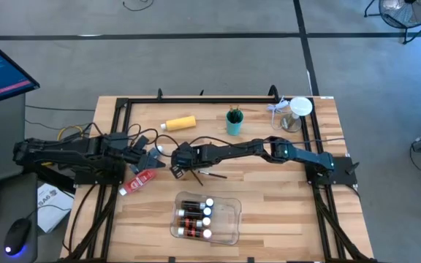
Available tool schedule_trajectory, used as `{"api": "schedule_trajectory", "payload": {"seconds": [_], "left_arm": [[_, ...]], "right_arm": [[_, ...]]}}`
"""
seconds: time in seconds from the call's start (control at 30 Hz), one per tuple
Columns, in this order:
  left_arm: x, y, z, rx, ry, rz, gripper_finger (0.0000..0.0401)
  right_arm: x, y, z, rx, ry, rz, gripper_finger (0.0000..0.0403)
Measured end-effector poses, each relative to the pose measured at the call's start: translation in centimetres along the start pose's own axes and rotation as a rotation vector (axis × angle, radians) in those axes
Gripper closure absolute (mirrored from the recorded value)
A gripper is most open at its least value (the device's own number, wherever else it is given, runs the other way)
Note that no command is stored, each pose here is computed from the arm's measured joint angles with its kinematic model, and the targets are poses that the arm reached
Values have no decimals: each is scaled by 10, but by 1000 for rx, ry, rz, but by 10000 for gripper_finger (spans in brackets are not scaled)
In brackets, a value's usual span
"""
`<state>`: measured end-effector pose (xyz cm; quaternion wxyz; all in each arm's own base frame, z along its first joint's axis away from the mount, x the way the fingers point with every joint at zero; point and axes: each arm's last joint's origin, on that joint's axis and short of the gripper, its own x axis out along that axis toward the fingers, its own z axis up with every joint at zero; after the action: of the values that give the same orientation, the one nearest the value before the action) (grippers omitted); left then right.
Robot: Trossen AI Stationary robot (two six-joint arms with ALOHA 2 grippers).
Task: Pick & Place Paint Supplies
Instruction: Put the silver paint brush into the green cup
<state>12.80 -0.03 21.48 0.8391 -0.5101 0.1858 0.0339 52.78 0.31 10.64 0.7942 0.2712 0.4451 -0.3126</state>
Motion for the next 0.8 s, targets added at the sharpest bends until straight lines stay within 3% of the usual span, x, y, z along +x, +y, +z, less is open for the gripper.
{"api": "schedule_trajectory", "payload": {"seconds": [0.1, 0.8], "left_arm": [[0, -1, 0, 1, -3, -5, 400], [0, -3, 2, 9, -16, -27, 400]], "right_arm": [[0, -1, 1, 1, 3, -1, 397], [-15, 4, 24, -81, -48, 2, 403]]}}
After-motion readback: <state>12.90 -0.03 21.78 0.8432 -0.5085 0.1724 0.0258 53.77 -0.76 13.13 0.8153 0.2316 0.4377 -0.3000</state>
